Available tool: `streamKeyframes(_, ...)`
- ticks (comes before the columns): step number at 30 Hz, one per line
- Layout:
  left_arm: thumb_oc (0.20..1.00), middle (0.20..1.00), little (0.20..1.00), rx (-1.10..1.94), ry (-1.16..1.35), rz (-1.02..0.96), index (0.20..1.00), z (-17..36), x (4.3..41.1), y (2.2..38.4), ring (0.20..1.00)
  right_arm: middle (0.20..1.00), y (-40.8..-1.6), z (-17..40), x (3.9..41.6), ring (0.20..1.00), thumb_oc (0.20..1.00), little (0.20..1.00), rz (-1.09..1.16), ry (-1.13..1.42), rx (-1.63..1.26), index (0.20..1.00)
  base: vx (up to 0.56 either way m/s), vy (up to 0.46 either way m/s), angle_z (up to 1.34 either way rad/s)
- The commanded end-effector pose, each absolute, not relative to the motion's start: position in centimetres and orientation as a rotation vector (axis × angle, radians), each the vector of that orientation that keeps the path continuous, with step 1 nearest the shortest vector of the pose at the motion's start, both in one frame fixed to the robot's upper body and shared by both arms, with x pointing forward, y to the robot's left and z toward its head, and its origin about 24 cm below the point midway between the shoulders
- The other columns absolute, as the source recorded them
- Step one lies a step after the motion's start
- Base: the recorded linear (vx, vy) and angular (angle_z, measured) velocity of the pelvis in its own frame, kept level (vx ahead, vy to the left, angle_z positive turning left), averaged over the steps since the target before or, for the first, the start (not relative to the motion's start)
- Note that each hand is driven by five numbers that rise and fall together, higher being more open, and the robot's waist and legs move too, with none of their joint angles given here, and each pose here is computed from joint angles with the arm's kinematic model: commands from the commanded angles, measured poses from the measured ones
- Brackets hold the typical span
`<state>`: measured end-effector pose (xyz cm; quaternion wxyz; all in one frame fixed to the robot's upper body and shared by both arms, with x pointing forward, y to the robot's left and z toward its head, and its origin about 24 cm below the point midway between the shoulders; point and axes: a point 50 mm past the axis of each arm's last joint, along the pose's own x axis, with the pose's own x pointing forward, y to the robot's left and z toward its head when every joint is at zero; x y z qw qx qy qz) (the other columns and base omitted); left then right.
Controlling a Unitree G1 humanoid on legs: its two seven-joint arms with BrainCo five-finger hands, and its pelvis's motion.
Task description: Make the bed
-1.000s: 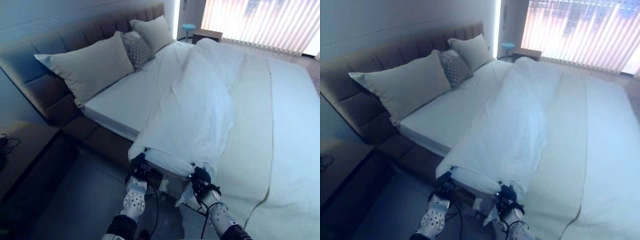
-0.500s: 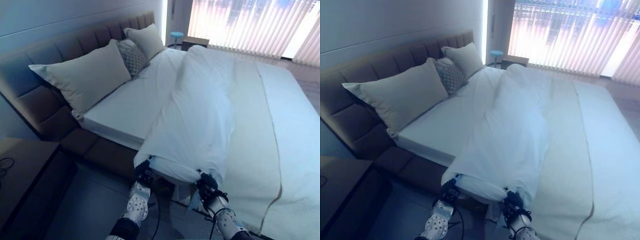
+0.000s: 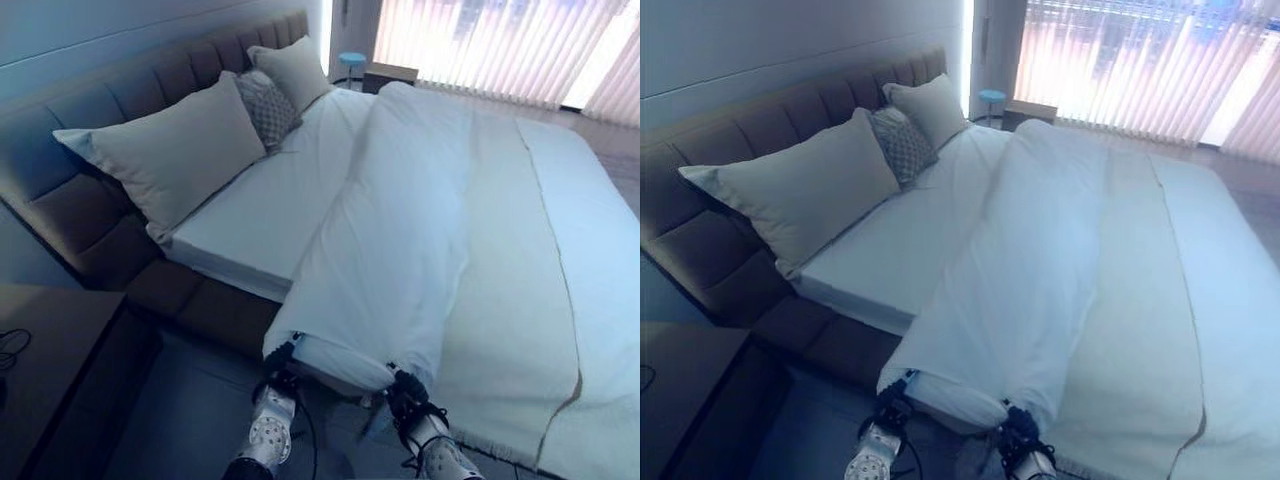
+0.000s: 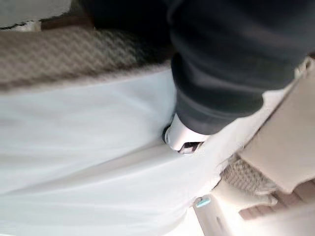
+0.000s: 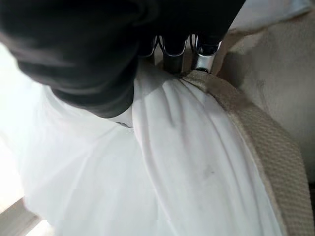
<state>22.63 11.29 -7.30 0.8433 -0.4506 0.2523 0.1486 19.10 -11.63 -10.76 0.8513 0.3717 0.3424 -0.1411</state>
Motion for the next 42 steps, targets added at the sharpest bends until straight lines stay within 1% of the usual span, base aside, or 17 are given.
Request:
streamKeyframes(1,0.200,0.200,0.200,-0.846,0.382,0.553,0.200,-7.3,20.6,19.2,0.200,0.200,-15.0,-12.8,15.5,0.200,0.200,0.200,-0.491,0.783,0.736,0.200,0.01,-0.012,0.08)
streamKeyframes(13,0.200,0.200,0.200,-0.817,0.529,0.698,0.200,-10.2,19.0,19.2,0.200,0.200,-15.1,-14.0,15.5,0.200,0.200,0.200,-0.499,0.884,0.623,0.200,-0.05,-0.045,-0.06)
streamKeyframes(17,0.200,0.200,0.200,-0.812,0.555,0.687,0.200,-10.4,20.0,18.3,0.200,0.200,-15.1,-13.7,16.7,0.200,0.200,0.200,-0.504,0.868,0.606,0.200,-0.10,-0.057,0.13)
streamKeyframes(22,0.200,0.200,0.200,-0.718,0.576,0.637,0.200,-9.9,22.4,17.4,0.200,0.200,-15.1,-12.4,19.7,0.200,0.200,0.200,-0.496,0.802,0.566,0.200,-0.06,-0.061,0.19)
streamKeyframes(23,0.200,0.200,0.200,-0.718,0.575,0.637,0.200,-9.9,22.4,17.4,0.200,0.278,-15.1,-12.4,19.8,0.278,0.278,0.278,-0.496,0.801,0.566,0.278,-0.02,-0.079,0.31)
streamKeyframes(24,1.000,1.000,1.000,-0.642,0.587,0.607,1.000,-9.6,23.4,17.3,1.000,1.000,-15.5,-11.9,20.9,1.000,1.000,1.000,-0.490,0.786,0.527,1.000,-0.01,-0.041,0.23)
streamKeyframes(27,1.000,1.000,1.000,-0.558,0.589,0.575,1.000,-9.3,24.1,17.6,1.000,1.000,-16.3,-11.7,21.6,1.000,1.000,1.000,-0.470,0.791,0.447,1.000,0.02,-0.066,0.18)
streamKeyframes(28,1.000,1.000,1.000,-0.468,0.594,0.569,1.000,-9.2,24.4,18.5,1.000,1.000,-17.2,-11.5,22.1,1.000,1.000,1.000,-0.442,0.789,0.344,1.000,0.04,-0.038,0.03)
streamKeyframes(33,1.000,1.000,1.000,-0.323,0.626,0.579,1.000,-9.6,23.7,20.1,1.000,1.000,-20.1,-12.1,21.1,1.000,1.000,1.000,-0.427,0.854,0.151,1.000,0.06,-0.053,0.26)
streamKeyframes(34,1.000,1.000,1.000,-0.283,0.674,0.598,1.000,-10.4,22.5,20.9,1.000,1.000,-21.6,-12.6,19.8,1.000,1.000,1.000,-0.469,0.890,0.128,1.000,0.03,-0.008,0.08)
streamKeyframes(35,1.000,1.000,1.000,-0.283,0.674,0.598,1.000,-10.4,22.5,20.9,1.000,1.000,-21.6,-12.5,19.8,1.000,1.000,1.000,-0.469,0.890,0.128,1.000,0.08,0.000,0.13)
streamKeyframes(36,1.000,1.000,1.000,-0.246,0.732,0.607,1.000,-11.3,21.1,21.5,1.000,1.000,-23.1,-13.1,18.1,1.000,1.000,1.000,-0.512,0.938,0.097,1.000,0.03,0.013,0.08)
streamKeyframes(37,1.000,1.000,1.000,-0.246,0.732,0.607,1.000,-11.3,21.1,21.5,1.000,1.000,-23.1,-13.1,18.1,1.000,1.000,1.000,-0.512,0.938,0.097,1.000,0.10,0.013,-0.02)
streamKeyframes(38,1.000,1.000,1.000,-0.226,0.782,0.630,1.000,-12.2,19.5,22.2,1.000,1.000,-24.7,-13.8,15.8,1.000,1.000,1.000,-0.569,1.003,0.074,1.000,0.05,0.005,-0.10)
streamKeyframes(40,1.000,1.000,1.000,-0.225,0.800,0.638,1.000,-12.5,18.9,22.4,1.000,1.000,-25.3,-14.0,14.9,1.000,1.000,1.000,-0.592,1.030,0.068,1.000,0.11,-0.002,-0.13)
streamKeyframes(41,1.000,1.000,1.000,-0.222,0.843,0.665,1.000,-13.1,17.4,23.0,1.000,1.000,-26.6,-14.3,13.0,1.000,1.000,1.000,-0.654,1.075,0.074,1.000,0.12,-0.015,-0.10)
streamKeyframes(42,1.000,1.000,1.000,-0.222,0.843,0.665,1.000,-13.1,17.4,22.9,1.000,1.000,-26.6,-14.3,13.0,1.000,1.000,1.000,-0.654,1.075,0.074,1.000,0.15,-0.043,-0.08)
